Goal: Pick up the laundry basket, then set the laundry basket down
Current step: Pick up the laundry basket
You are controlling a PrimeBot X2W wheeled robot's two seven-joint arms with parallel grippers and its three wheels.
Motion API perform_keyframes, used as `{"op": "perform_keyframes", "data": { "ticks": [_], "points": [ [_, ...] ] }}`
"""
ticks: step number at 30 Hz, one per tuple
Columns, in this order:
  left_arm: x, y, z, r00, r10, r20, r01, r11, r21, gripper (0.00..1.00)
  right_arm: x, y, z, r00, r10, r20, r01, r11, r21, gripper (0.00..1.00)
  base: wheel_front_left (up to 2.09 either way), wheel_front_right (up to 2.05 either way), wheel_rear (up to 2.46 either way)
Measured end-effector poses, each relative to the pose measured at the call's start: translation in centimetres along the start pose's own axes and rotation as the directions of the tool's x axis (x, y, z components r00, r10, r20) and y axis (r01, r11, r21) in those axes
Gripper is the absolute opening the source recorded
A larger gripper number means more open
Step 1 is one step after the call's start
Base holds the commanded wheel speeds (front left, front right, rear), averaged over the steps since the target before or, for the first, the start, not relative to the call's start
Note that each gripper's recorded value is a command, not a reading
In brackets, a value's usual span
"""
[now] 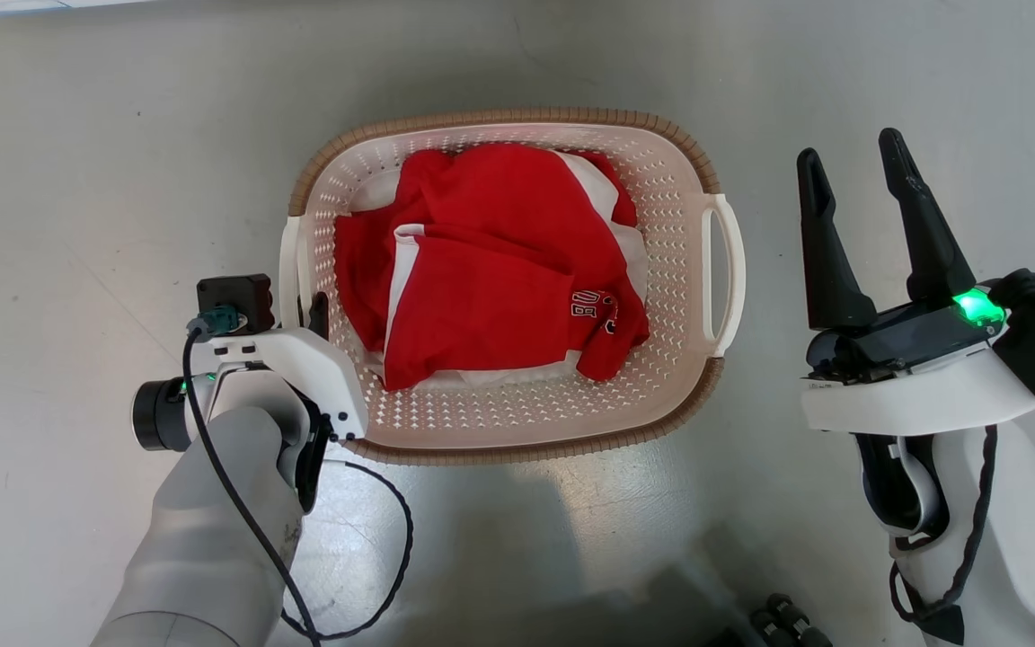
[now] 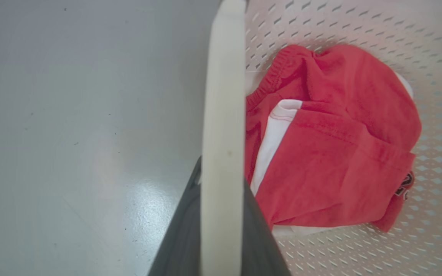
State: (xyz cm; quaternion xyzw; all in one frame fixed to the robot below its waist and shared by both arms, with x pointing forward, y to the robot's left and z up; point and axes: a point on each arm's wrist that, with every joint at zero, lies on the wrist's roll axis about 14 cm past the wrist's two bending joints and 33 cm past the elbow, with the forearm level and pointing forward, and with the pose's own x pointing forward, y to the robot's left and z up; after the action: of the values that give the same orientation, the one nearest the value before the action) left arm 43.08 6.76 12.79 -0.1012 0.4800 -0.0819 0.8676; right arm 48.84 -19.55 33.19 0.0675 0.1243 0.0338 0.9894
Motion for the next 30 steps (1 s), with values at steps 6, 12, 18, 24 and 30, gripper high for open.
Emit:
{"op": "perform_keyframes", "data": {
  "ticks": [6,12,18,24,30],
  "points": [
    [-0.4,0.1,0.3,1.000,0.006,0.005,-0.006,1.000,-0.007,0.00,0.1,0.3,0.4,1.000,0.008,0.009,-0.008,1.000,0.001,1.00,0.00,0.00,0.00],
    [-0.7,0.3,1.1,1.000,0.016,0.026,-0.015,0.999,-0.028,0.00,0.4,0.9,1.1,0.999,0.025,0.028,-0.026,1.000,0.002,1.00,0.00,0.00,0.00],
    [-1.6,1.2,1.1,0.999,0.041,0.034,-0.039,0.998,-0.043,0.00,0.6,1.3,1.3,0.999,0.042,0.031,-0.042,0.999,0.001,1.00,0.00,0.00,0.00],
    [-2.5,2.4,0.0,0.997,0.072,0.014,-0.071,0.996,-0.055,0.00,0.8,1.6,1.4,0.998,0.056,0.034,-0.056,0.998,-0.002,1.00,0.00,0.00,0.00],
    [-2.8,3.7,0.1,0.995,0.097,0.016,-0.096,0.994,-0.043,0.00,0.8,1.6,1.3,0.998,0.063,0.030,-0.062,0.998,-0.008,1.00,0.00,0.00,0.00]
  ]
}}
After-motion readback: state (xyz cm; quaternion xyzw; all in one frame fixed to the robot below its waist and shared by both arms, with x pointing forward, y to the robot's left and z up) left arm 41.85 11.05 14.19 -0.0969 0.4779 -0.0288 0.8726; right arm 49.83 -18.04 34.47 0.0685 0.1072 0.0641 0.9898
